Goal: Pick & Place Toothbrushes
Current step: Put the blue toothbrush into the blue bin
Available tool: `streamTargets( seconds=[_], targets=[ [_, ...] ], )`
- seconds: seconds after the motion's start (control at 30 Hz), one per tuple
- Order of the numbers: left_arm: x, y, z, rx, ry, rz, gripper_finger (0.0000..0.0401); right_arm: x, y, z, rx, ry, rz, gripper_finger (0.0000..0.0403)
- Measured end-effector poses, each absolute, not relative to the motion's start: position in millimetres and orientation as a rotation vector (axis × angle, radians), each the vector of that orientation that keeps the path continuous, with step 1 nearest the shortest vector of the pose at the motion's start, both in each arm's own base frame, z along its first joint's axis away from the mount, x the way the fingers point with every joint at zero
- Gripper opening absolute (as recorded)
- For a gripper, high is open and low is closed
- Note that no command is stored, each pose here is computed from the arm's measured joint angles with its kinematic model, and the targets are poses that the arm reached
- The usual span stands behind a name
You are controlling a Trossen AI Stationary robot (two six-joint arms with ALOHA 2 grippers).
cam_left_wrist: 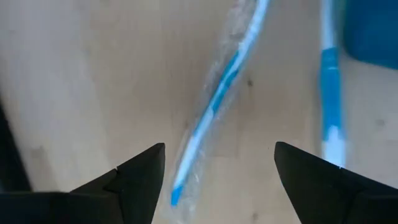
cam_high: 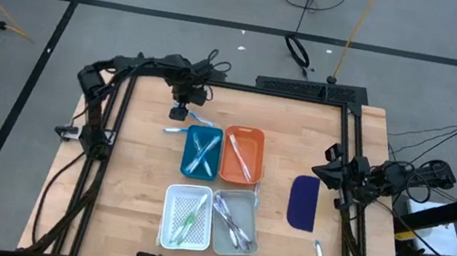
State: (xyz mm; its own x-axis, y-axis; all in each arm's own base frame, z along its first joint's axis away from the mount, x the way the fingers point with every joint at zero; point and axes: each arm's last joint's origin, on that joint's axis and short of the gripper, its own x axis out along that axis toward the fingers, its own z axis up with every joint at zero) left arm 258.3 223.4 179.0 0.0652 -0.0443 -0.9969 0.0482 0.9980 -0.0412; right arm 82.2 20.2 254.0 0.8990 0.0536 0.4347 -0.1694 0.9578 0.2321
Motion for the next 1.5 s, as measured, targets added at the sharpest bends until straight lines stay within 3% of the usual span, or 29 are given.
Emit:
streamTargets(
  seconds=[0.67, 1.27, 1.5],
  targets=[
    [265.9, 236.8, 136.1, 0.106, 1.624, -0.119, 0.0286, 82.2, 20.0, 254.1, 0.321, -0.437, 0.122, 0.0000],
    [268.0, 231.2, 133.9, 0.088, 1.689, -0.043, 0.0022, 82.3, 18.8, 254.1, 0.333, -0.439, 0.080, 0.0000],
    [267.4, 231.0, 135.4, 0.031, 1.694, 0.032, 0.0012, 82.3, 18.8, 254.1, 0.333, -0.439, 0.080, 0.0000]
  ],
)
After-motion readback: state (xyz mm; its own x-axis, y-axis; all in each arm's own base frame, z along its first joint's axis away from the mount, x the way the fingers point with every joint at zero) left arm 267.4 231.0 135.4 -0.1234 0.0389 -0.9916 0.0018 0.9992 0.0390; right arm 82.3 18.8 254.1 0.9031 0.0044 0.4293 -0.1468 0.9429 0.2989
